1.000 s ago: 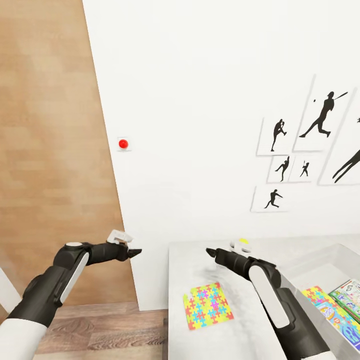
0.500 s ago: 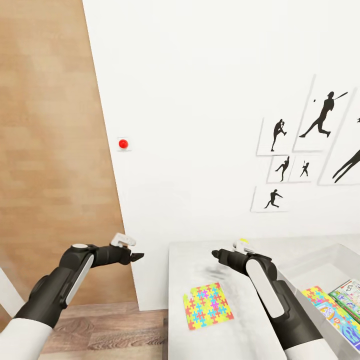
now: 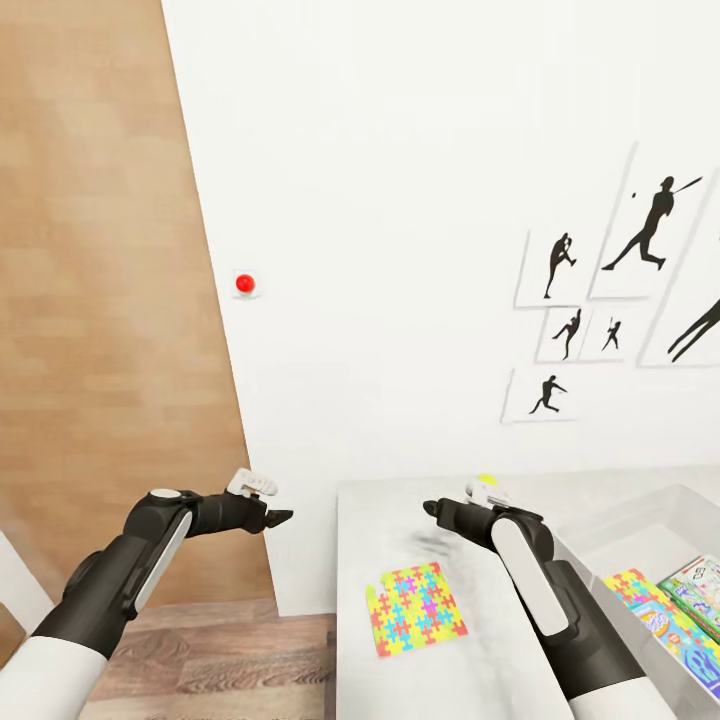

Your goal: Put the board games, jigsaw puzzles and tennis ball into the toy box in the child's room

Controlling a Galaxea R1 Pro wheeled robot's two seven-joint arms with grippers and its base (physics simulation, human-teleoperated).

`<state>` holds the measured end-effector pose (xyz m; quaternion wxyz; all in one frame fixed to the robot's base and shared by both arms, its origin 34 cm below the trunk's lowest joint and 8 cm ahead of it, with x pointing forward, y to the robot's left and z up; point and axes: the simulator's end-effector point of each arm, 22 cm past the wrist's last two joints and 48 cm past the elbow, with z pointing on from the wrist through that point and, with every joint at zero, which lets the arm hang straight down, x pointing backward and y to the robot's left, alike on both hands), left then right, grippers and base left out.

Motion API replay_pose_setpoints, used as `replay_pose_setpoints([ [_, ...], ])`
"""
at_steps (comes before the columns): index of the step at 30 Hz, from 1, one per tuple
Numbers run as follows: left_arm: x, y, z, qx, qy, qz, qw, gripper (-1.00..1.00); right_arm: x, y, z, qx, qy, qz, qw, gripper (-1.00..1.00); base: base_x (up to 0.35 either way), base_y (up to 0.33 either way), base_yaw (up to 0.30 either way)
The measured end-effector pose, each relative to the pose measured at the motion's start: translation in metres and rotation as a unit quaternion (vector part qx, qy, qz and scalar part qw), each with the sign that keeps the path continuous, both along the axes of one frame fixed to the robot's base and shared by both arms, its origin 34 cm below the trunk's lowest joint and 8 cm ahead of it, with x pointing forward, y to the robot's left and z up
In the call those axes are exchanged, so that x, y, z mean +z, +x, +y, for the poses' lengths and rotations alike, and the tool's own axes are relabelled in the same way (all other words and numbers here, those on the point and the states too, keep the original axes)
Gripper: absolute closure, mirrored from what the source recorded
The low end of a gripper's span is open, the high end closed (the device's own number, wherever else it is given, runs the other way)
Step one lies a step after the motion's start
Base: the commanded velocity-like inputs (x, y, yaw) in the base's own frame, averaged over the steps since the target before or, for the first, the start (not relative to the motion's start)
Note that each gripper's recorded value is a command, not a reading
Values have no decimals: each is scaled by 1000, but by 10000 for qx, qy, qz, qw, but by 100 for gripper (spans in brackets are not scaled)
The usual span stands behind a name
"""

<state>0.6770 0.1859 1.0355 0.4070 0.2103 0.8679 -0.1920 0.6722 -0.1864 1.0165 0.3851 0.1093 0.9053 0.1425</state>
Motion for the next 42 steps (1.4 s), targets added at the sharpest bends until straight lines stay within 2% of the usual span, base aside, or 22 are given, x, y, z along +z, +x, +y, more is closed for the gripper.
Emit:
replay_pose_setpoints([
  [9,-6,0,1,22,-92,93,9999,-100,-8,0,0,2,1,73,10000,-100,0,0,0],
  [12,-6,-4,0,-35,-280,254,9993,-100,-11,0,0,1,0,95,10000,-100,0,0,0],
  [14,1,-9,-1,-120,-632,389,9972,-100,-13,0,0,2,-4,113,9999,-100,0,0,0],
  [15,4,-9,0,-139,-739,412,9963,-100,-14,0,0,2,-5,122,9999,-100,0,0,0],
  [18,22,-11,8,-166,-1298,433,9905,-100,-16,0,0,4,-3,148,9999,-100,0,0,0],
  [22,30,-10,19,-76,-1594,494,9860,-100,-18,0,0,5,-5,167,9999,-100,0,0,0],
  [30,30,-7,31,128,-1843,593,9810,-100,-25,0,2,24,33,235,9997,-100,0,0,0],
  [42,26,-5,28,143,-2043,670,9765,-100,-38,-1,2,20,57,372,9993,-100,0,0,0],
])
